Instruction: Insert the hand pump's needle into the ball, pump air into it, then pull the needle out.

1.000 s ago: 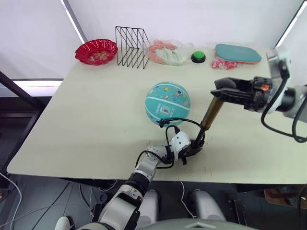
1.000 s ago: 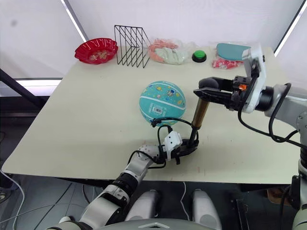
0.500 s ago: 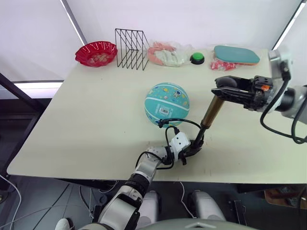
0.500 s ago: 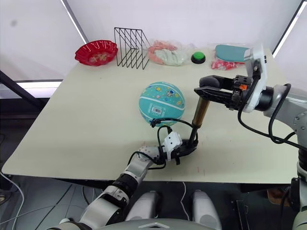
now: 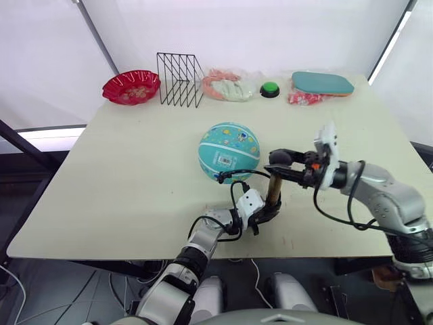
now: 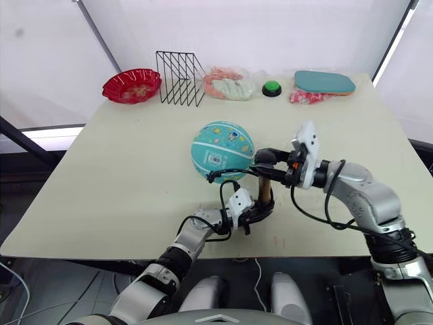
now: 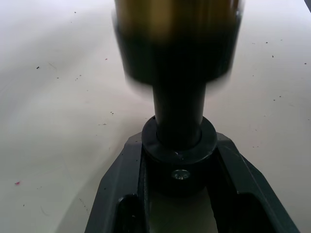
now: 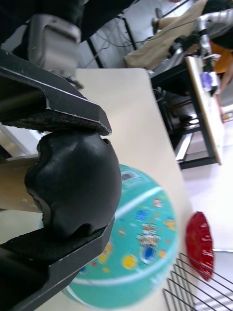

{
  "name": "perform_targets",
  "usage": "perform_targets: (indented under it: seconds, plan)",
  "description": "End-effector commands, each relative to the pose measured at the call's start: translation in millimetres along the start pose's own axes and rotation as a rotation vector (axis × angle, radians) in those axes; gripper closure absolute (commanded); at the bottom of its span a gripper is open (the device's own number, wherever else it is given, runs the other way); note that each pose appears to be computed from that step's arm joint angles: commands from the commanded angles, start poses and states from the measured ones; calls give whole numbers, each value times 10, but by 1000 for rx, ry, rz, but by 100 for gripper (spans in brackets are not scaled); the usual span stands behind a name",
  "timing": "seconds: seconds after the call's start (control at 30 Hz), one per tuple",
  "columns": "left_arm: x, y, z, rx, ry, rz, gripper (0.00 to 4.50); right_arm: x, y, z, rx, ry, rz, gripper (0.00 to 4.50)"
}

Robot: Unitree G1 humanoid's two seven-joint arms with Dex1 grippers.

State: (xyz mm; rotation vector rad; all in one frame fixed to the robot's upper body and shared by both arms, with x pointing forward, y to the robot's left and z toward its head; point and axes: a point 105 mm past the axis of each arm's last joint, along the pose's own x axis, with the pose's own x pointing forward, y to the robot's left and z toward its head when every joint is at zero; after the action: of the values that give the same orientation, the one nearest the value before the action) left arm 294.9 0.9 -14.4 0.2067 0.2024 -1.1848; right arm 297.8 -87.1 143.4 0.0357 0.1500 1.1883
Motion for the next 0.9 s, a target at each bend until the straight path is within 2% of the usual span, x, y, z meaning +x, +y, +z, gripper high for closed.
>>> perform_targets:
  seconds: [0.03, 0.23, 0.3, 0.47, 0.63, 0.73, 0.9]
  plan:
    - [-81, -117, -309, -91, 75, -13, 345, -29, 68, -901, 151, 265, -20, 247]
    - [-85, -111, -315, -91, 77, -13, 345, -91, 20, -522, 103, 141, -24, 247]
    - [-86, -110, -315, -91, 77, -12, 345, -139, 7, -313, 64, 104, -24, 247]
    - [-85, -124, -334, -93, 79, -16, 345, -339, 34, 591, -51, -46, -19, 247]
    - [-76, -129, -336, -92, 77, -21, 345, -525, 110, 1245, -112, -144, -19, 247]
    - [-70, -124, -329, -90, 75, -22, 345, -606, 153, 1452, -115, -178, -17, 247]
    - [-68, -107, -320, -88, 74, -19, 345, -663, 161, 1554, -105, -188, -31, 247]
